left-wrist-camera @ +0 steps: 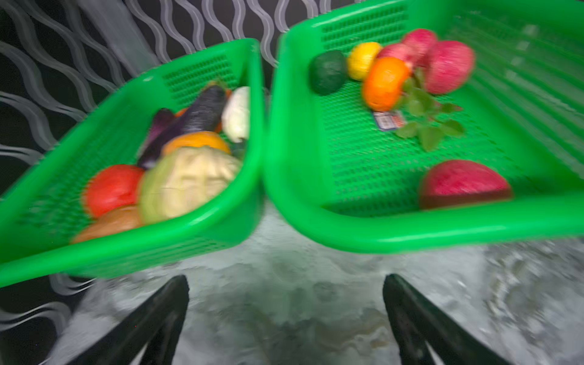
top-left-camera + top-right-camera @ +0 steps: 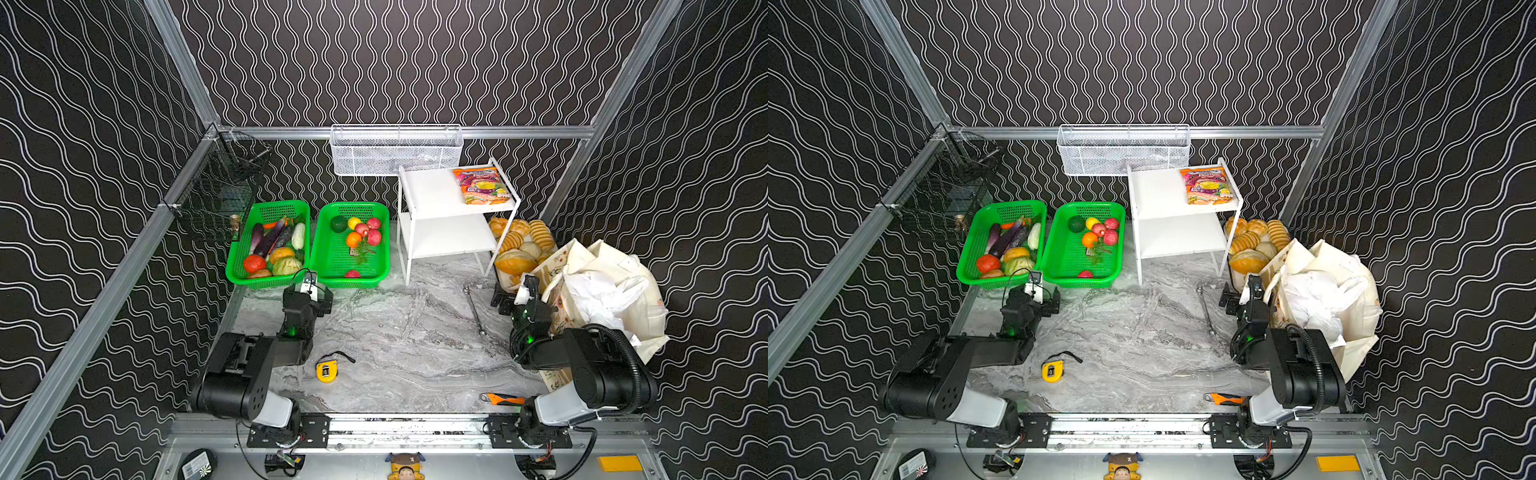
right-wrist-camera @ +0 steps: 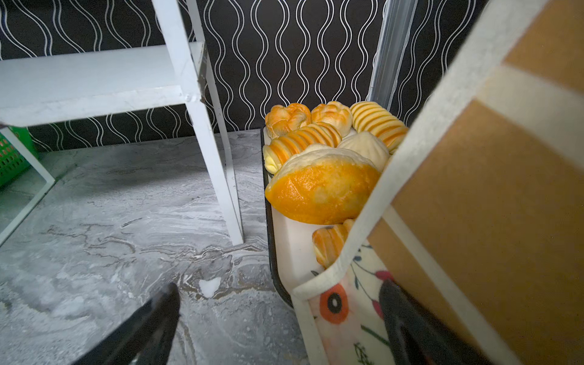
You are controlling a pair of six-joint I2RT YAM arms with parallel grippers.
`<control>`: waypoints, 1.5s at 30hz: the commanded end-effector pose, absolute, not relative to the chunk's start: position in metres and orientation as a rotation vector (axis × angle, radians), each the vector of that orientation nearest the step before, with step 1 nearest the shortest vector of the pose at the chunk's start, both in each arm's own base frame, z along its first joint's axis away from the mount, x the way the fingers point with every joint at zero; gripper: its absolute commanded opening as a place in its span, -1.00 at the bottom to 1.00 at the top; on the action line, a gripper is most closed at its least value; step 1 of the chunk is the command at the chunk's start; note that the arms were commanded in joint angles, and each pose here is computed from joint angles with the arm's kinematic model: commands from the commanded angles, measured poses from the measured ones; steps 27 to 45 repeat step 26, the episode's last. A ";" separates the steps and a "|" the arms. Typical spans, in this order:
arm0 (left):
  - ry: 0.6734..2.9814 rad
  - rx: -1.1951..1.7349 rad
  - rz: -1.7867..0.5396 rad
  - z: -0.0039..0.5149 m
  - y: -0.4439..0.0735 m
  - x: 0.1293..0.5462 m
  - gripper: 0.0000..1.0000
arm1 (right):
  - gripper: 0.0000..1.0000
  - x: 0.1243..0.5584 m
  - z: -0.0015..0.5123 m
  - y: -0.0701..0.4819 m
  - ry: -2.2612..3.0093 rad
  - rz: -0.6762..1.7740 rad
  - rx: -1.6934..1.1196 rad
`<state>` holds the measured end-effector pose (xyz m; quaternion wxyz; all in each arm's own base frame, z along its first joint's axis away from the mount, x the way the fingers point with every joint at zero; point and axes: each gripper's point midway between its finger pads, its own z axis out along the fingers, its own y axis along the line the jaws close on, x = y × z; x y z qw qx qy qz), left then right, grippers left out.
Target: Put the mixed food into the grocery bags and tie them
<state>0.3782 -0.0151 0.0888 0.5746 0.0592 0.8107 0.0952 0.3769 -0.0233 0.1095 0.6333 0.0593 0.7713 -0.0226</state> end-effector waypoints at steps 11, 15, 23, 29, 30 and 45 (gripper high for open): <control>1.877 -0.051 0.289 0.081 0.011 0.393 0.98 | 0.99 0.379 0.120 -0.027 1.720 -0.063 0.161; 1.881 0.006 0.268 0.079 0.002 0.393 0.98 | 0.99 0.379 0.119 -0.028 1.722 -0.062 0.162; 1.913 0.083 0.164 0.075 -0.011 0.399 0.98 | 0.99 0.380 0.120 -0.027 1.723 -0.060 0.163; 1.908 0.081 0.170 0.075 -0.010 0.398 0.98 | 0.99 0.380 0.119 -0.027 1.724 -0.061 0.162; 1.908 0.081 0.170 0.075 -0.010 0.398 0.98 | 0.99 0.380 0.119 -0.027 1.724 -0.061 0.162; 1.908 0.081 0.170 0.075 -0.010 0.398 0.98 | 0.99 0.380 0.119 -0.027 1.724 -0.061 0.162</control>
